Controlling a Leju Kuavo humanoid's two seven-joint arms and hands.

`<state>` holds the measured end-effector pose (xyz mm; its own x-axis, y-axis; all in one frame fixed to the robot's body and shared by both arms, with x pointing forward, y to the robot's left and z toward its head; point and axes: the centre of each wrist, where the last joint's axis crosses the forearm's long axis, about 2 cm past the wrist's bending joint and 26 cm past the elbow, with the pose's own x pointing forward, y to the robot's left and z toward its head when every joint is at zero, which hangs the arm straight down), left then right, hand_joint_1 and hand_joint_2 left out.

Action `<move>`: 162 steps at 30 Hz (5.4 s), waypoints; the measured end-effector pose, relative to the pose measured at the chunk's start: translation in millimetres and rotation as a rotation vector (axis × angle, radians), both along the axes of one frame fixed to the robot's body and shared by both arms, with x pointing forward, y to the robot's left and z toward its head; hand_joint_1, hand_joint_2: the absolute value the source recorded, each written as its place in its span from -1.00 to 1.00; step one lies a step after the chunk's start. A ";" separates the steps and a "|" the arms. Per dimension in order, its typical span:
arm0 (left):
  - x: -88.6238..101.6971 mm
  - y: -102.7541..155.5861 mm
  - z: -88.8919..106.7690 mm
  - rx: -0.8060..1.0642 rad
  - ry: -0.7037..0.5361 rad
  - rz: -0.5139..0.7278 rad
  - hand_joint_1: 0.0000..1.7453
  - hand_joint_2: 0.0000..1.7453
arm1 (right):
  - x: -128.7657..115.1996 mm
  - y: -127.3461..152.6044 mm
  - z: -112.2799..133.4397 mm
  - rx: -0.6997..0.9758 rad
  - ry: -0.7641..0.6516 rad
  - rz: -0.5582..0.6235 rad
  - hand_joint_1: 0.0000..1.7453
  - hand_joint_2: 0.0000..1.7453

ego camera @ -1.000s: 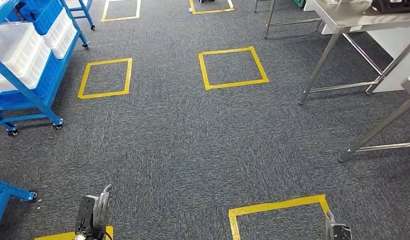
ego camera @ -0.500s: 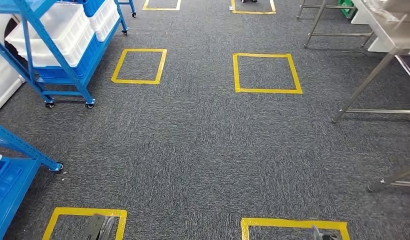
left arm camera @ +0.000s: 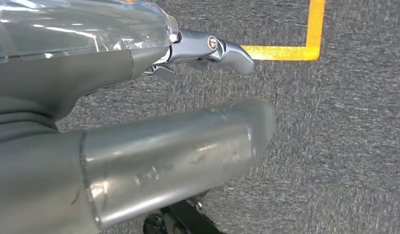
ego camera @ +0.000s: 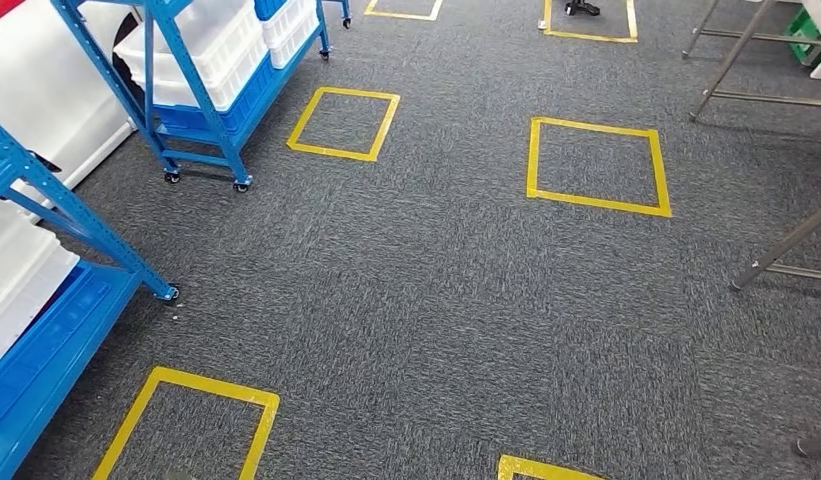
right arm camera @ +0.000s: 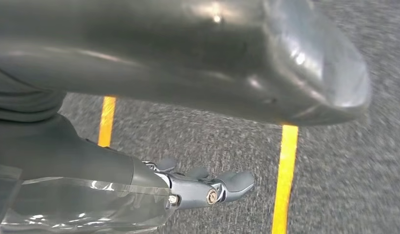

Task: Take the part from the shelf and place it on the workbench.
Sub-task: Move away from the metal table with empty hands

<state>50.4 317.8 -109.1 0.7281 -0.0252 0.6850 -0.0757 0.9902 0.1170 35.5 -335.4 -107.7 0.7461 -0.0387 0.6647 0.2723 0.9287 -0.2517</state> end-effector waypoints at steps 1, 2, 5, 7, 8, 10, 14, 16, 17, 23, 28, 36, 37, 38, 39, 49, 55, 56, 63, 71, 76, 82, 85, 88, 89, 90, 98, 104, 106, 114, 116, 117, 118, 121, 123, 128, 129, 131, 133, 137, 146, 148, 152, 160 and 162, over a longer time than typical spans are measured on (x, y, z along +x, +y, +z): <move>0.8 0.1 0.1 0.000 -0.002 -0.003 -1.00 -1.00 | -0.9 0.9 -0.3 -0.003 0.016 0.009 -1.00 -1.00; 1.4 0.1 0.2 0.001 -0.001 -0.006 -1.00 -1.00 | -1.4 1.8 -0.5 -0.004 0.030 0.016 -1.00 -1.00; -0.9 -0.3 -0.2 0.001 0.020 -0.016 -1.00 -1.00 | -0.9 4.6 -1.0 0.000 0.062 0.027 -1.00 -1.00; -3.1 -1.7 -0.6 0.000 0.039 -0.018 -1.00 -1.00 | -1.2 6.3 -1.3 0.004 0.077 0.033 -1.00 -1.00; -3.1 -2.6 -0.6 -0.001 0.046 -0.020 -1.00 -1.00 | -2.4 6.9 -1.5 0.005 0.086 0.036 -1.00 -1.00; -2.3 -3.8 -0.6 -0.002 0.056 -0.024 -1.00 -1.00 | -6.0 7.9 -2.0 0.006 0.105 0.040 -1.00 -1.00; -4.2 -5.8 -0.9 -0.007 0.070 -0.019 -1.00 -1.00 | -10.9 9.5 -2.7 0.010 0.131 0.045 -1.00 -1.00; -3.8 -6.8 -0.9 -0.009 0.072 -0.022 -1.00 -1.00 | -11.7 10.0 -2.8 0.010 0.140 0.049 -1.00 -1.00; -3.5 -6.9 -0.9 -0.010 0.073 -0.024 -1.00 -1.00 | -11.9 10.5 -2.9 0.009 0.145 0.053 -1.00 -1.00; -5.3 -5.8 -1.1 -0.009 0.082 -0.032 -1.00 -1.00 | -13.2 16.3 -3.3 0.008 0.173 0.084 -1.00 -1.00; -5.0 -5.1 -1.1 -0.008 0.084 -0.034 -1.00 -1.00 | -16.8 18.8 -3.7 0.011 0.197 0.091 -1.00 -1.00; -8.6 -3.3 -1.4 0.000 0.102 -0.048 -1.00 -1.00 | -13.8 22.3 -3.6 0.005 0.226 0.117 -1.00 -1.00; -9.3 -3.4 -1.5 0.000 0.104 -0.049 -1.00 -1.00 | -13.4 22.9 -3.6 0.002 0.231 0.123 -1.00 -1.00; -9.0 -3.6 -1.5 0.000 0.105 -0.050 -1.00 -1.00 | -13.5 23.6 -3.6 0.001 0.237 0.126 -1.00 -1.00; -8.2 -3.9 -1.4 -0.001 0.104 -0.051 -1.00 -1.00 | -14.9 24.2 -3.7 0.001 0.244 0.130 -1.00 -1.00; -8.1 -5.3 -1.5 -0.009 0.079 -0.048 -1.00 -1.00 | -23.1 26.5 -4.3 -0.001 0.275 0.130 -1.00 -1.00; -9.8 -6.1 -1.7 -0.010 0.067 -0.043 -1.00 -1.00 | -25.9 33.3 -4.6 0.009 0.292 0.135 -1.00 -1.00; -9.2 -6.2 -1.7 -0.010 0.065 -0.045 -1.00 -1.00 | -27.3 34.2 -4.7 0.010 0.297 0.135 -1.00 -1.00; -11.2 -6.1 -1.9 -0.016 0.062 -0.053 -1.00 -1.00 | -29.3 41.3 -4.9 0.021 0.315 0.152 -1.00 -1.00; -12.0 -8.6 -2.0 -0.013 0.112 -0.068 -1.00 -1.00 | -28.7 42.8 -4.8 0.034 0.328 0.171 -1.00 -1.00; -14.2 -12.4 -2.4 -0.020 0.125 -0.071 -1.00 -1.00 | -33.8 41.1 -4.9 0.030 0.356 0.176 -1.00 -1.00; -16.8 -16.8 -2.7 -0.027 0.142 -0.073 -1.00 -1.00 | -34.9 36.9 -4.6 0.018 0.382 0.183 -1.00 -1.00; -17.4 -17.2 -2.8 -0.028 0.147 -0.070 -1.00 -1.00 | -37.6 36.2 -4.5 0.016 0.390 0.179 -1.00 -1.00; -16.2 -17.3 -2.7 -0.029 0.146 -0.064 -1.00 -1.00 | -40.5 34.7 -4.4 0.013 0.398 0.172 -1.00 -1.00; -17.3 -17.4 -2.8 -0.029 0.150 -0.063 -1.00 -1.00 | -40.5 34.3 -4.4 0.012 0.400 0.171 -1.00 -1.00; -18.7 -17.5 -2.9 -0.030 0.154 -0.062 -1.00 -1.00 | -40.4 33.9 -4.3 0.010 0.402 0.172 -1.00 -1.00; -22.5 -18.7 -3.3 -0.031 0.172 -0.062 -1.00 -1.00 | -37.0 28.8 -3.4 -0.005 0.408 0.188 -1.00 -1.00; -21.7 -22.6 -3.2 -0.036 0.182 -0.067 -1.00 -1.00 | -41.2 25.3 -3.0 -0.012 0.430 0.201 -1.00 -1.00; -22.8 -24.1 -3.3 -0.046 0.186 -0.066 -1.00 -1.00 | -41.8 23.2 -2.7 -0.020 0.436 0.194 -1.00 -1.00; -25.6 -26.5 -3.6 -0.075 0.190 -0.053 -1.00 -1.00 | -39.8 25.0 -1.8 -0.003 0.441 0.141 -1.00 -1.00; -24.6 -27.1 -3.5 -0.077 0.189 -0.053 -1.00 -1.00 | -41.7 26.0 -1.7 0.001 0.444 0.134 -1.00 -1.00; -24.0 -27.3 -3.5 -0.077 0.188 -0.054 -1.00 -1.00 | -42.8 25.9 -1.6 0.003 0.446 0.131 -1.00 -1.00; -24.3 -27.4 -3.5 -0.077 0.189 -0.054 -1.00 -1.00 | -43.6 26.2 -1.6 0.006 0.447 0.129 -1.00 -1.00; -28.4 -27.8 -3.8 -0.080 0.198 -0.049 -1.00 -1.00 | -45.0 27.4 -1.5 0.013 0.450 0.125 -1.00 -1.00; -30.3 -27.7 -3.9 -0.081 0.203 -0.046 -1.00 -1.00 | -46.2 30.8 -1.5 0.026 0.453 0.123 -1.00 -1.00; -31.1 -27.9 -4.0 -0.081 0.211 -0.051 -1.00 -1.00 | -44.3 36.4 -1.3 0.045 0.453 0.124 -1.00 -1.00; -31.3 -28.0 -4.0 -0.081 0.212 -0.051 -1.00 -1.00 | -43.1 36.8 -1.3 0.047 0.451 0.126 -1.00 -1.00; -30.7 -28.5 -4.0 -0.083 0.211 -0.050 -1.00 -1.00 | -40.8 37.6 -1.1 0.049 0.447 0.127 -1.00 -1.00; -29.8 -29.0 -3.9 -0.085 0.209 -0.046 -1.00 -1.00 | -41.6 37.8 -1.1 0.050 0.448 0.122 -1.00 -1.00; -32.9 -30.9 -4.1 -0.090 0.215 -0.040 -1.00 -1.00 | -48.1 36.2 -0.9 0.047 0.461 0.112 -1.00 -1.00; -23.8 -32.4 -3.4 -0.090 0.202 -0.048 -1.00 -1.00 | -48.8 36.4 -0.6 0.047 0.460 0.098 -1.00 -1.00; -24.6 -32.6 -3.5 -0.091 0.204 -0.048 -1.00 -1.00 | -49.0 35.6 -0.5 0.046 0.461 0.096 -1.00 -1.00; -31.9 -32.8 -4.0 -0.091 0.221 -0.047 -1.00 -1.00 | -50.5 34.5 -0.3 0.047 0.465 0.097 -1.00 -1.00; -24.5 -32.4 -3.4 -0.084 0.209 -0.047 -1.00 -1.00 | -37.4 36.3 0.1 0.049 0.443 0.105 -1.00 -1.00; -21.3 -32.8 -3.1 -0.081 0.205 -0.050 -1.00 -1.00 | -33.3 36.9 0.2 0.050 0.435 0.107 -1.00 -1.00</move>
